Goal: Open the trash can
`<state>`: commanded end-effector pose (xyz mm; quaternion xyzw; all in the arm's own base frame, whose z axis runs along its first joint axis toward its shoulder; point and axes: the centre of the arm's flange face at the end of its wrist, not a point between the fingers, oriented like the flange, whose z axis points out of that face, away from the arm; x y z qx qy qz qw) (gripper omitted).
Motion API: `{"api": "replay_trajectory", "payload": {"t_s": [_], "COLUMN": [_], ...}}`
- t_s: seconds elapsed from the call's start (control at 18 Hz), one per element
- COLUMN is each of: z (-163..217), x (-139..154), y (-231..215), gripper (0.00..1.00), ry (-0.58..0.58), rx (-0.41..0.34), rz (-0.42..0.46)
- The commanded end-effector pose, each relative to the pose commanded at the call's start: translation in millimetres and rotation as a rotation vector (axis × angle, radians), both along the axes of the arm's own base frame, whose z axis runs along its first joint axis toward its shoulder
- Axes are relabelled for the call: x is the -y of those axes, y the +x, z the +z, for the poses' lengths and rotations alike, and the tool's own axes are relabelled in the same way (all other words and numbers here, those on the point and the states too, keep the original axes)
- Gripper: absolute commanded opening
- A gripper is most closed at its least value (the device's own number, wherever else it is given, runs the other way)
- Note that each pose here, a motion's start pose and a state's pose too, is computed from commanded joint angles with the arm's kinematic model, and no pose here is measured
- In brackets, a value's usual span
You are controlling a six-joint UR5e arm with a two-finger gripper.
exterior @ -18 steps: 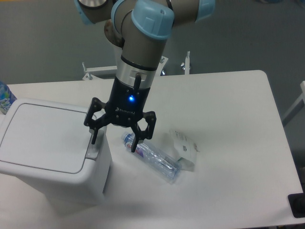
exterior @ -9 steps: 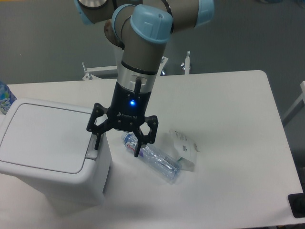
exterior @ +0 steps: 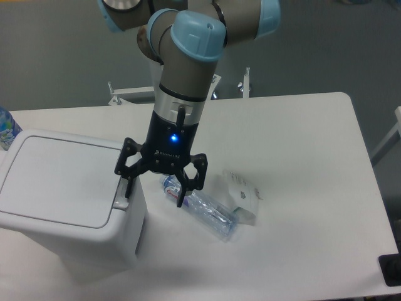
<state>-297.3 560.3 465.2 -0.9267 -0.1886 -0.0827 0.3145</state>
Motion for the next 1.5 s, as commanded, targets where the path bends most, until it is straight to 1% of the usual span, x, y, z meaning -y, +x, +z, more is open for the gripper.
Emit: {"api": "replay_trajectory", "payload": {"t_s": [0.89,1.06,1.22,1.39,1.5], "z": [-2.6,0.5,11.6,16.7,11.5], "x": [-1.0,-1.5,-2.7,6.2,23.8], "y": [-1.0,-1.5,-3.9,-23.1,-51.3], "gripper": [1.00,1.00,1.00,1.00,1.00], "ry": [-0.002,0.002,0.018,0.023,0.017], "rx": [0.002,-0.003,-0.019,-0.031,-0.028], "rz": [0.000,-0.001,-0.001,0.027,0.077]}}
